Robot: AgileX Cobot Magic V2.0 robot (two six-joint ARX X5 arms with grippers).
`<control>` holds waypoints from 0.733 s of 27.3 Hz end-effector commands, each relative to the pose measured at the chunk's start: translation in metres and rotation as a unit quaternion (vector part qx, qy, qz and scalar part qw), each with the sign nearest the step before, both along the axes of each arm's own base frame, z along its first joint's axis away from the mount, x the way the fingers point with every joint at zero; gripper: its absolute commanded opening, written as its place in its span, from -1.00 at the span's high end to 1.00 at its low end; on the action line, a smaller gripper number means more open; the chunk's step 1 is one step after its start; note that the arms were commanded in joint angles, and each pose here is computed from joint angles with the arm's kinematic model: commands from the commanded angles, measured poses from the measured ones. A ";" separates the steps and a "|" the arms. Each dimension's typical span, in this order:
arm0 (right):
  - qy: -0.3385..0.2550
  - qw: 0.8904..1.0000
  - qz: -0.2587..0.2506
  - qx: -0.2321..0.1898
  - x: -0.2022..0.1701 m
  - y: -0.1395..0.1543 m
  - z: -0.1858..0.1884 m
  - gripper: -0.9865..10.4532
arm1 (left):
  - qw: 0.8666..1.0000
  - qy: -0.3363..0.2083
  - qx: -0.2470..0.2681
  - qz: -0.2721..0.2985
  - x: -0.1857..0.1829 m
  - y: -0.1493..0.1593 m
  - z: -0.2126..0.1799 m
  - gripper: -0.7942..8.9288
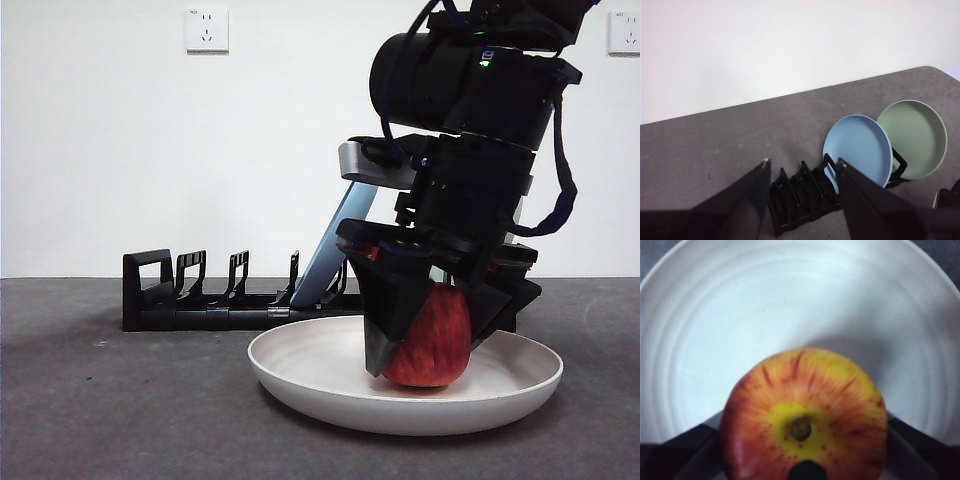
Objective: Take the yellow plate from the plate rack,put the plate on the table,take the apple from the table,put the apple in the plate
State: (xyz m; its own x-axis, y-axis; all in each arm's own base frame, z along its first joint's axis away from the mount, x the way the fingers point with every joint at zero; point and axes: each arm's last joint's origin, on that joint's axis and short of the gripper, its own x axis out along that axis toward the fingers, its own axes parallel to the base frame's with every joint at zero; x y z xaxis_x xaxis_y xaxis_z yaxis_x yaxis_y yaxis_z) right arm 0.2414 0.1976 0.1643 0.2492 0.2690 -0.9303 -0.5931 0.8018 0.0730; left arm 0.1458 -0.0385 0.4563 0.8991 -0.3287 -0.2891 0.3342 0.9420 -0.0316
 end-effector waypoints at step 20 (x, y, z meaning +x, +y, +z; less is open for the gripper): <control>-0.003 1.000 -0.009 0.006 -0.001 0.000 0.009 0.05 | 1.000 -0.002 0.000 -0.001 0.000 0.000 0.000 0.39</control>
State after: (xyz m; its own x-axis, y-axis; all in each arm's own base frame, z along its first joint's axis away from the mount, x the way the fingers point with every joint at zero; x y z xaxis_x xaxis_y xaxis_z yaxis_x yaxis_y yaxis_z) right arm 0.2407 0.1970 0.1655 0.2411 0.2615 -0.9346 -0.5819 0.8097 0.0764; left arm 0.1458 -0.0385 0.4563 0.8991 -0.3287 -0.2891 0.3342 0.9420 -0.0316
